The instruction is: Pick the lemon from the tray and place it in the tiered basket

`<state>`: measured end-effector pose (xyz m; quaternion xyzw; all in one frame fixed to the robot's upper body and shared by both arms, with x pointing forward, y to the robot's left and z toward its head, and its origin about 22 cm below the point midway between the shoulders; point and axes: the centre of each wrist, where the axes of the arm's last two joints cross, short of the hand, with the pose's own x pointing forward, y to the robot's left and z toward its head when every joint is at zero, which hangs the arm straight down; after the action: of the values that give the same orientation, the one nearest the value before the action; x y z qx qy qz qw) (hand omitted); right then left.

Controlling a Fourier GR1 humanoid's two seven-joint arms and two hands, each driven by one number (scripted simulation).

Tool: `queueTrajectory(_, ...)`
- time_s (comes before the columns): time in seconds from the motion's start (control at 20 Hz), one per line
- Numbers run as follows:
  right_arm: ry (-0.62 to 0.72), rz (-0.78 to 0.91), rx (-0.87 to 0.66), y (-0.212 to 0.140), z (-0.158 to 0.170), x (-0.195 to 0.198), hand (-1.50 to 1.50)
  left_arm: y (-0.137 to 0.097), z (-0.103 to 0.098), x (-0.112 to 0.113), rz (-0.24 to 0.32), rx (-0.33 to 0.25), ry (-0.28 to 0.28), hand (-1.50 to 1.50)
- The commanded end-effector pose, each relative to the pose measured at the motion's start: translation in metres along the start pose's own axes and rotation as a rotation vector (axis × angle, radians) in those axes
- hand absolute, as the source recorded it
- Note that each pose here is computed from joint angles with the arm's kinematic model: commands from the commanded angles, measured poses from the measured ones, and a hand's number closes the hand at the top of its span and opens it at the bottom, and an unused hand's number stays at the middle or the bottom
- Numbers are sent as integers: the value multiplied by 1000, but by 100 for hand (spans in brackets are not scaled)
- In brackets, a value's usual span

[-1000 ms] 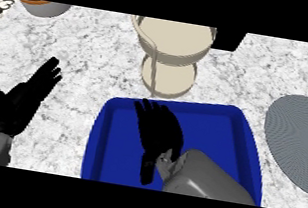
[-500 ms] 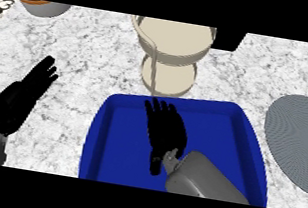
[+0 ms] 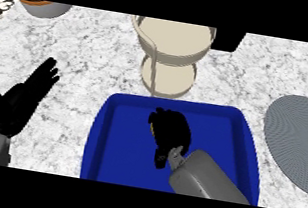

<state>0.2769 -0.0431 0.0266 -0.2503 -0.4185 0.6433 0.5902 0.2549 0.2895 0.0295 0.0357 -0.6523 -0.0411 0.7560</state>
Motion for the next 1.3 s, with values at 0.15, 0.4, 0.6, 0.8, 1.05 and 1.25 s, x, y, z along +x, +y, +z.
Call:
queueTrajectory(0.15, -33, 130, 87, 18, -19, -15, 150, -8, -8, 9, 2, -21, 6, 0)
queueTrajectory(0.4, -82, 178, -9, 20, -7, 6, 150, -5, -20, -3, -4, 10, 2, 0)
queueTrajectory(0.6, 49, 176, -135, -13, -5, -144, 150, 2, 6, -5, -4, 0, -2, 0)
queueTrajectory(0.8, 161, 172, -304, -59, 30, -258, 150, 12, 3, 2, -13, 24, -5, 0)
queueTrajectory(1.05, 77, 38, -647, -106, 54, -306, 150, 6, 2, 2, 13, -5, -1, 0)
queueTrajectory(1.25, -123, -245, -835, -113, 57, -298, 150, 11, 4, 2, -9, 32, 2, 0)
